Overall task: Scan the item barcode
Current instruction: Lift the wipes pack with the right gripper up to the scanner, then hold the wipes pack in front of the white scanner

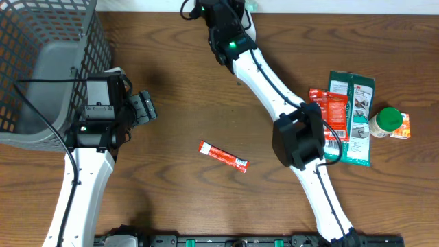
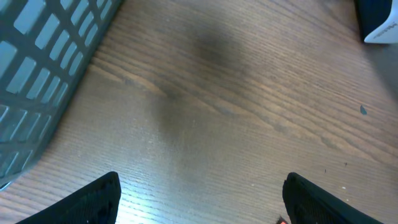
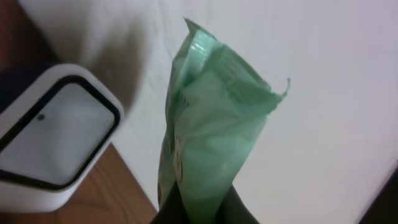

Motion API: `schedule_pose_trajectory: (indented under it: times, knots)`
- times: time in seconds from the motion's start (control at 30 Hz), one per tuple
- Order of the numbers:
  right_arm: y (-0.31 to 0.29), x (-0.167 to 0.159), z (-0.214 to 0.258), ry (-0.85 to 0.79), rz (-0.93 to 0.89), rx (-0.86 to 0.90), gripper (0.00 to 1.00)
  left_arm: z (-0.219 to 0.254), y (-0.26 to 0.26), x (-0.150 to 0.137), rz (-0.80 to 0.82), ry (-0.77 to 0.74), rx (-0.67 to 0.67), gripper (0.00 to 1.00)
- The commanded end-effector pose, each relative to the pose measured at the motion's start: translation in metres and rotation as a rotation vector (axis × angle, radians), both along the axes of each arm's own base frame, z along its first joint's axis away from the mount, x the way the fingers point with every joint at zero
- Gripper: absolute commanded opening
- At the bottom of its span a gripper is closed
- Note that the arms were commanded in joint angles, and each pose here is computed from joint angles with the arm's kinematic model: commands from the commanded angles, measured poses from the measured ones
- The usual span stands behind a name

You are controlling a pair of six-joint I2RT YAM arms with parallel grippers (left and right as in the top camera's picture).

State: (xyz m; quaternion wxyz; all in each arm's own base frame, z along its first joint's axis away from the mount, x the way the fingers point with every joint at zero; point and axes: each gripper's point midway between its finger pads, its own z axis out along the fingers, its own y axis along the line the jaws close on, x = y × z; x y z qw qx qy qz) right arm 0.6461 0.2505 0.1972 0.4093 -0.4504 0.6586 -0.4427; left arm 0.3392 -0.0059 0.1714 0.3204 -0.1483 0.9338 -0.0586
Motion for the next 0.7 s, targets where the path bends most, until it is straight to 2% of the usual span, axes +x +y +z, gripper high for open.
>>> schedule_pose_trajectory:
  times: [0.0, 0.4, 0.67]
  knots:
    - [0.011, 0.008, -0.017, 0.014, 0.063, 0.038, 0.01, 0.005, 0.003, 0.002, 0.007, -0.011, 0.013, 0.84]
    - [0.020, 0.012, -0.067, 0.072, 0.087, 0.181, 0.01, 0.005, 0.003, 0.002, 0.007, -0.009, 0.013, 0.84]
    - [0.030, 0.012, -0.072, 0.097, 0.143, 0.205, 0.01, 0.005, 0.003, 0.002, 0.007, -0.009, 0.013, 0.84]
